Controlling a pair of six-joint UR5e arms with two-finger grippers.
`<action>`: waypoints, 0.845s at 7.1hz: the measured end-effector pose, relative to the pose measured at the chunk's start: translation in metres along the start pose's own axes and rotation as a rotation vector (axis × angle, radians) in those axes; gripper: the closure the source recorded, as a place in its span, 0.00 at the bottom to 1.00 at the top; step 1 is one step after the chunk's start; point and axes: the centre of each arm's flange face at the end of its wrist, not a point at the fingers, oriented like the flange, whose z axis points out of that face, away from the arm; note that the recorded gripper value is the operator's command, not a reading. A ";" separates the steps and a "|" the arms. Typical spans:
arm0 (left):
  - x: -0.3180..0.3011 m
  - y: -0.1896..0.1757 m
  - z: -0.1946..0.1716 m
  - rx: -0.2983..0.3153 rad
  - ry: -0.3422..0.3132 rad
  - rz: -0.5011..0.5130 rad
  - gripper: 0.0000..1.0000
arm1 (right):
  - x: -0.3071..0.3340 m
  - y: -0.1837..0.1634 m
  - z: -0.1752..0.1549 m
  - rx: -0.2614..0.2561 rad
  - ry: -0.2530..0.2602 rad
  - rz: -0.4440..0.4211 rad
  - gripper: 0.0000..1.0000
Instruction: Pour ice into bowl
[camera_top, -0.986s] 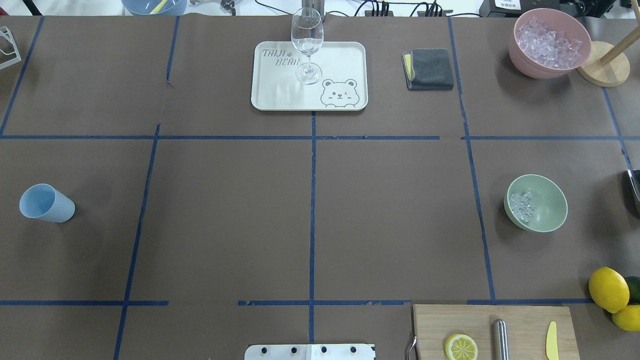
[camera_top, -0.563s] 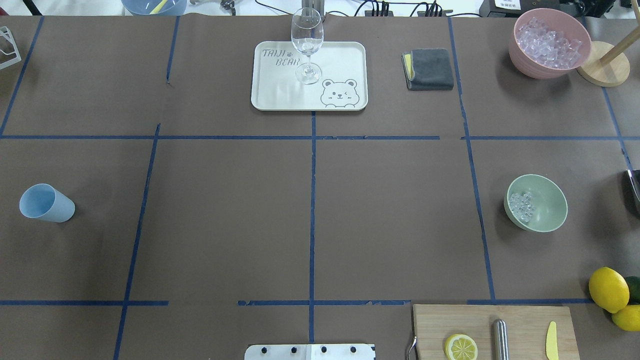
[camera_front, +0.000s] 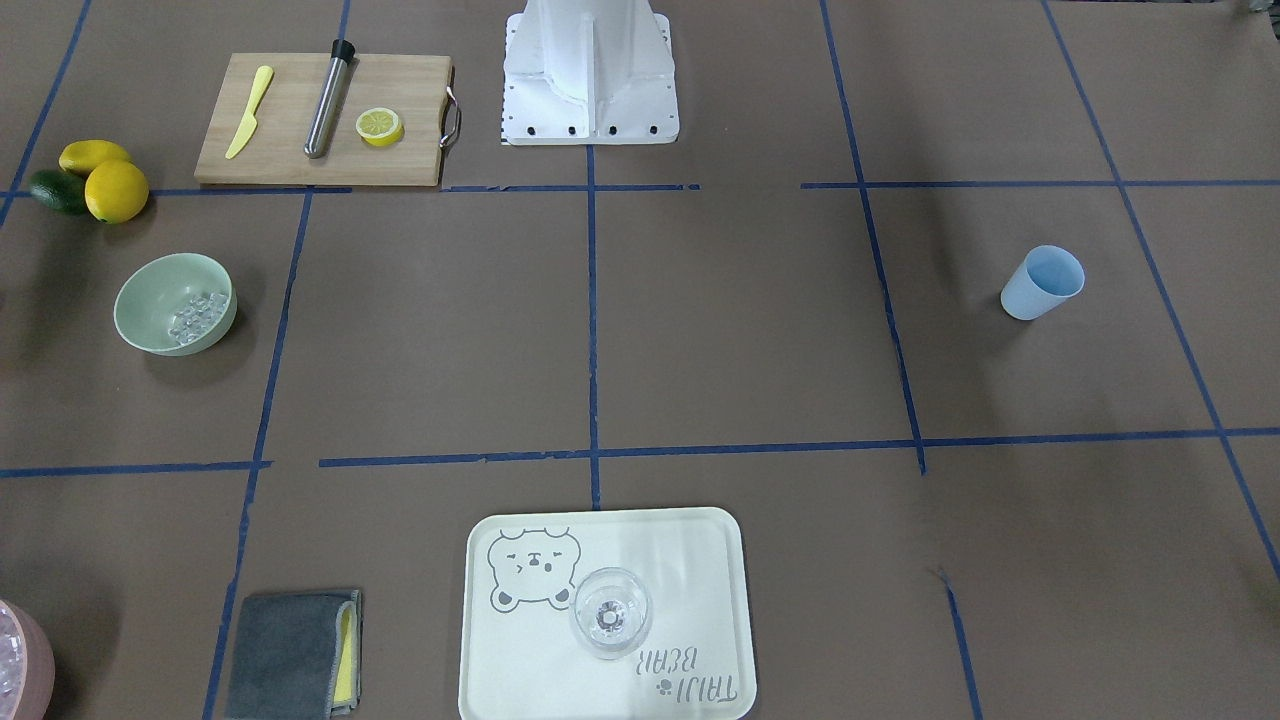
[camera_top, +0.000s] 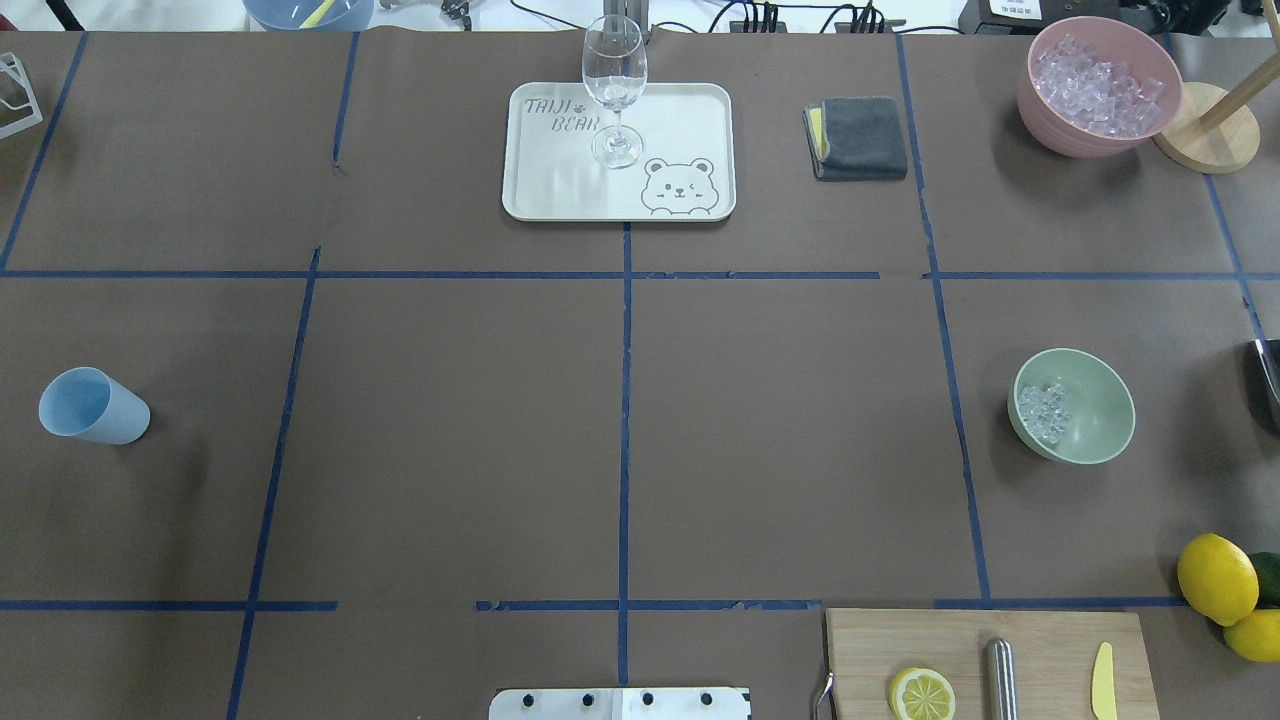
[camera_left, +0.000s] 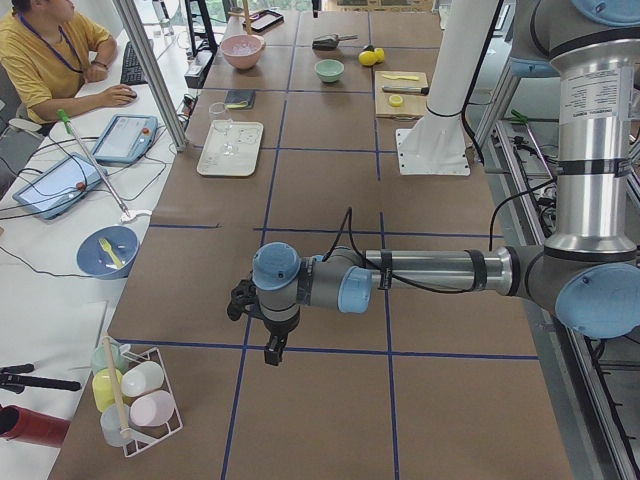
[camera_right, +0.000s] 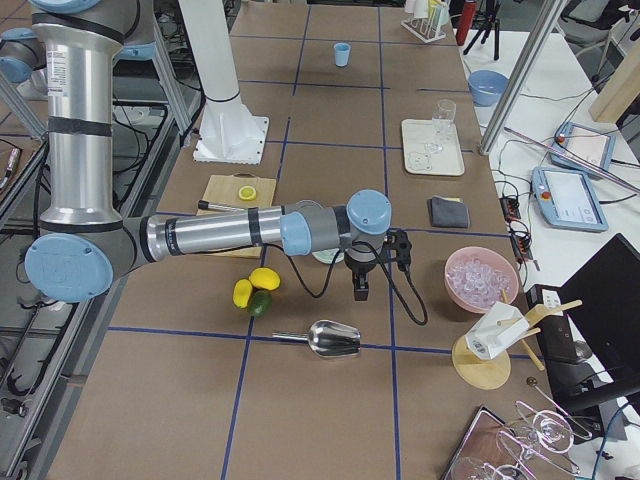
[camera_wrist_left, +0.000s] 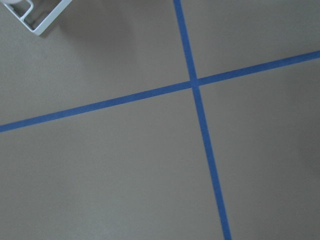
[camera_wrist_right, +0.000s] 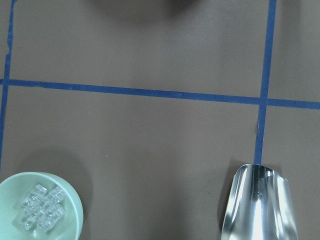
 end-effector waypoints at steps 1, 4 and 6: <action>0.006 0.003 -0.004 0.007 0.013 0.009 0.00 | 0.000 0.000 0.000 0.000 0.002 0.000 0.00; 0.023 -0.013 -0.027 0.014 0.019 0.012 0.00 | 0.003 -0.001 0.002 -0.001 0.017 -0.001 0.00; 0.026 -0.025 -0.031 0.015 0.016 0.016 0.00 | 0.011 0.001 0.007 -0.010 0.037 0.003 0.00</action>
